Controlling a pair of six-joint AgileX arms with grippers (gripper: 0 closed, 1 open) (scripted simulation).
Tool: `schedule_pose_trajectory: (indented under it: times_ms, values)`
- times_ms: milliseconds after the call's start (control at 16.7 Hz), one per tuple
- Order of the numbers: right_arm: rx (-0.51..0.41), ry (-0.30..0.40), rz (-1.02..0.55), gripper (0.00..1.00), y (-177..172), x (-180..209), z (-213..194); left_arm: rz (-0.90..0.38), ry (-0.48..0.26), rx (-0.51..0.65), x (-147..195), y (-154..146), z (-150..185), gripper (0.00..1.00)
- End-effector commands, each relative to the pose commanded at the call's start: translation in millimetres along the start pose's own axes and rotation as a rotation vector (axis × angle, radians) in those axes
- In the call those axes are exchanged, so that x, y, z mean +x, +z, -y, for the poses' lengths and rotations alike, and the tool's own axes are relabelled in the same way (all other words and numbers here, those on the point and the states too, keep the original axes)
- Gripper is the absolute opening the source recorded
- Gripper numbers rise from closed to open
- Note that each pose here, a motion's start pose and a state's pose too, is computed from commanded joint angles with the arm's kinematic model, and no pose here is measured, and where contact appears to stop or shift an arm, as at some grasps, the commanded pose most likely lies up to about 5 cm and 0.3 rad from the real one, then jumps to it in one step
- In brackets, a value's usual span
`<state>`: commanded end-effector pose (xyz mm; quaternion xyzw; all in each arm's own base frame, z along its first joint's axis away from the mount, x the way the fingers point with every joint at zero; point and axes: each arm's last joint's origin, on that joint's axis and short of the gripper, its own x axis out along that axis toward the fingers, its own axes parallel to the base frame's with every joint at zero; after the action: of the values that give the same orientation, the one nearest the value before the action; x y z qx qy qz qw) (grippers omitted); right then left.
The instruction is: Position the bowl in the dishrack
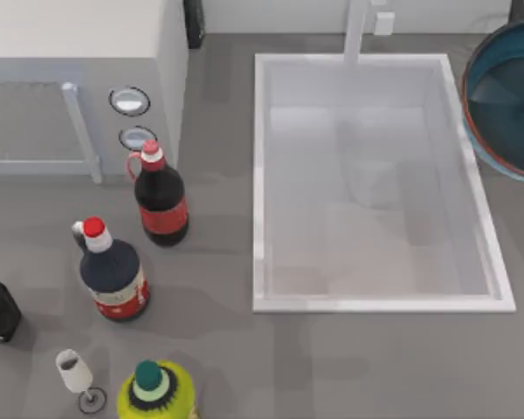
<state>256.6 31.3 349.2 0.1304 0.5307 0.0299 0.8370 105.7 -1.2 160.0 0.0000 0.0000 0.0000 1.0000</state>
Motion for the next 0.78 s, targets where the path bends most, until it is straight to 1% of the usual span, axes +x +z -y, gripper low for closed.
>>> schedule_pose_trajectory:
  times_ms: [180,300,360,480,600,780]
  values:
    - [0.028,0.076,0.266,0.0,14,-16,38,0.0,0.0,0.0,0,0,0,1.0]
    - [0.012,0.096,0.464,0.0,19,-32,64,0.0,0.0,0.0,0,0,0,1.0]
    - [-0.008,0.095,0.565,0.0,19,-42,76,0.0,0.0,0.0,0,0,0,1.0]
    - [-0.067,0.072,0.759,0.0,15,-64,96,0.0,0.0,0.0,0,0,0,1.0]
    - [-0.14,0.028,0.922,0.0,6,-87,110,0.0,0.0,0.0,0,0,0,1.0]
    - [-0.236,-0.043,1.078,0.0,-10,-113,120,0.0,0.0,0.0,0,0,0,1.0]
